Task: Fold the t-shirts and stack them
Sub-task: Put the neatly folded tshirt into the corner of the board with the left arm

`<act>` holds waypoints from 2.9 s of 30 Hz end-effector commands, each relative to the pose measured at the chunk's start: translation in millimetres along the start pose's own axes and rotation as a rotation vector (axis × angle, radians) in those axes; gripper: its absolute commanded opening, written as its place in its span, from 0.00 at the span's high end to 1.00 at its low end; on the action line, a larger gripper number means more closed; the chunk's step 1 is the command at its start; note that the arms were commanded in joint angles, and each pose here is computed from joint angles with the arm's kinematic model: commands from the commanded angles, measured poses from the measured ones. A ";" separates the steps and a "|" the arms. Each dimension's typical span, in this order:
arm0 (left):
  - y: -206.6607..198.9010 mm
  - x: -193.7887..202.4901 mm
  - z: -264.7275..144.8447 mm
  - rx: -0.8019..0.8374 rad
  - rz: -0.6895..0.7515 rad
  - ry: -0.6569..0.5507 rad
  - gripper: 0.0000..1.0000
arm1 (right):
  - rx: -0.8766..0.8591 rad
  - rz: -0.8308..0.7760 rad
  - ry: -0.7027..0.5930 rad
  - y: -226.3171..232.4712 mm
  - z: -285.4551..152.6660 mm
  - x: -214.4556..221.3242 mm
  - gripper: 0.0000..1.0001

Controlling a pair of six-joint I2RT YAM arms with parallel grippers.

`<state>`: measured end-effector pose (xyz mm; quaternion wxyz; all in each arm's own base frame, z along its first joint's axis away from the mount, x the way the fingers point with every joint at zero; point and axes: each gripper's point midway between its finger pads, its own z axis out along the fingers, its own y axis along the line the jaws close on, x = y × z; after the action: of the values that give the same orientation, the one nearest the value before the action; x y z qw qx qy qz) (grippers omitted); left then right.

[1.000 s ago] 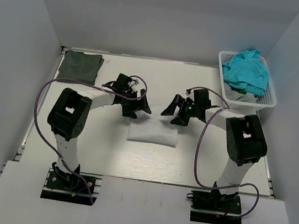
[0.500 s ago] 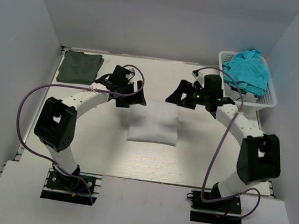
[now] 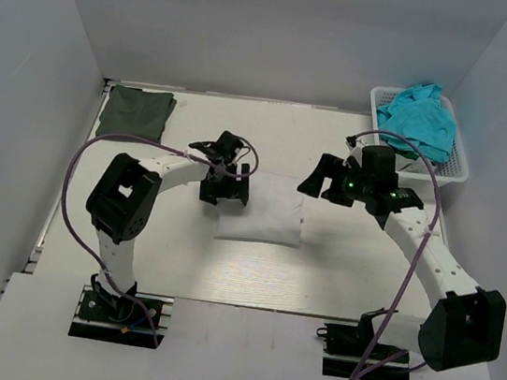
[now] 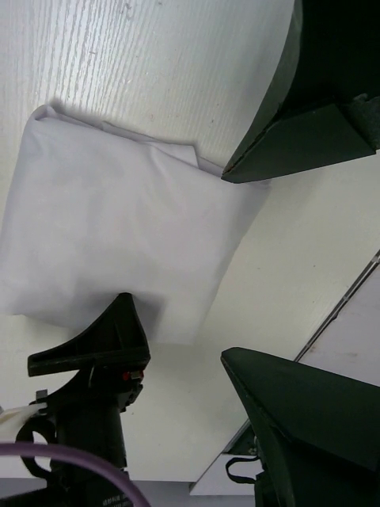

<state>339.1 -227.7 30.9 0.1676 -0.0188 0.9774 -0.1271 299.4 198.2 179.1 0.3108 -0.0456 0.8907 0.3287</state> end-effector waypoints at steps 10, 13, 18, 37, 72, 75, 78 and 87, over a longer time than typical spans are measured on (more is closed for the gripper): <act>7.8 51.7 31.3 -0.060 0.008 0.123 0.15 | 0.060 -0.001 -0.021 -9.8 -13.7 7.7 0.10; -1.3 50.9 40.6 -0.037 0.026 0.137 0.36 | 0.068 0.001 -0.024 -10.5 -15.1 6.4 0.10; -9.4 45.2 49.7 0.005 0.038 0.115 0.99 | 0.093 0.000 -0.020 -15.1 -18.4 8.6 0.10; 17.0 -136.6 -55.6 -0.279 0.441 -0.361 1.00 | 0.264 -0.036 -0.040 -39.6 -50.1 19.8 0.10; 200.9 -322.5 -182.9 -0.511 0.328 -0.660 1.00 | 0.337 -0.060 0.034 -37.5 -16.3 -46.2 0.10; 199.1 -322.4 -182.9 -0.476 0.336 -0.657 1.00 | 0.327 -0.060 0.042 -34.4 -13.4 -46.5 0.10; 206.9 -323.3 -189.7 -0.467 0.317 -0.668 1.00 | 0.334 -0.051 0.039 -35.5 -14.0 -47.9 0.10; 232.8 -335.2 -210.5 -0.471 0.273 -0.719 1.00 | 0.321 -0.048 0.031 -30.8 -11.1 -56.4 0.10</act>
<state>584.9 60.9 216.1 0.4477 0.0441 0.8824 0.1379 336.6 156.8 184.6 0.2866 -0.0213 0.9428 0.1689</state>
